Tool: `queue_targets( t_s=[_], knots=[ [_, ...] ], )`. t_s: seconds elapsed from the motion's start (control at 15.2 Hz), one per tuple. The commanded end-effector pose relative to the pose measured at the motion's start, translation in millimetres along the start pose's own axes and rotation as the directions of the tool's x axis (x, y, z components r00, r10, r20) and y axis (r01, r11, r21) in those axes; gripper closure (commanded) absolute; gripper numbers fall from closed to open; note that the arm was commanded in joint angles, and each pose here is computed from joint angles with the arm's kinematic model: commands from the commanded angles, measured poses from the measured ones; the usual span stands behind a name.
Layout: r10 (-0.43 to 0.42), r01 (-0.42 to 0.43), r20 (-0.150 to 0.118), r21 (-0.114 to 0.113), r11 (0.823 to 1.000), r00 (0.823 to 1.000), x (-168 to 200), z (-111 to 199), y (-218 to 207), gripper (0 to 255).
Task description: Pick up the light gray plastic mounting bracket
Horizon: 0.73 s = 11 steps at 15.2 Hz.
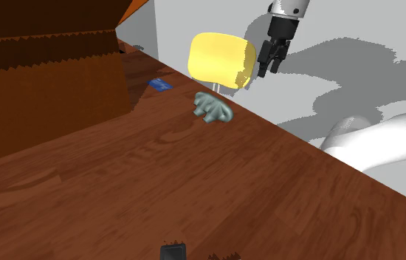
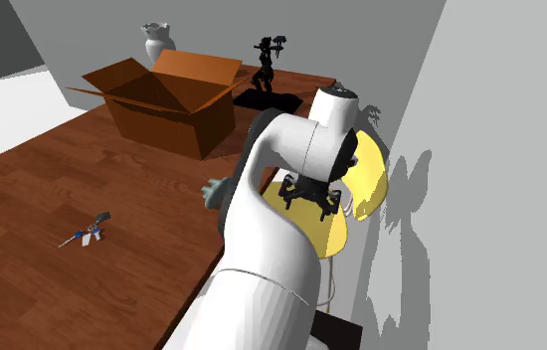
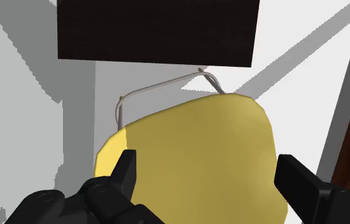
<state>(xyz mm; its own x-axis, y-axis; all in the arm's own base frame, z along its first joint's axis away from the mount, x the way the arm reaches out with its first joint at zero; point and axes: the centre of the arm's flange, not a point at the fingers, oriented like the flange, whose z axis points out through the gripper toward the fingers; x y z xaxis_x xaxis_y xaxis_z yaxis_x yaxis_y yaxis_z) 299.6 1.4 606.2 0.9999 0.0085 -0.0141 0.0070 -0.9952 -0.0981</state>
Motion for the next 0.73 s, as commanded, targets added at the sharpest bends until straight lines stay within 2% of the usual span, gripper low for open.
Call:
queue_targets(
  t_s=[0.0,0.66],
  knots=[
    [0.0,0.0,0.0,0.0,1.0,1.0,0.0,0.0,0.0,0],
    [0.04,-0.04,-0.005,-0.012,0.999,0.999,7.1,3.6,-133.7,0]
  ],
)
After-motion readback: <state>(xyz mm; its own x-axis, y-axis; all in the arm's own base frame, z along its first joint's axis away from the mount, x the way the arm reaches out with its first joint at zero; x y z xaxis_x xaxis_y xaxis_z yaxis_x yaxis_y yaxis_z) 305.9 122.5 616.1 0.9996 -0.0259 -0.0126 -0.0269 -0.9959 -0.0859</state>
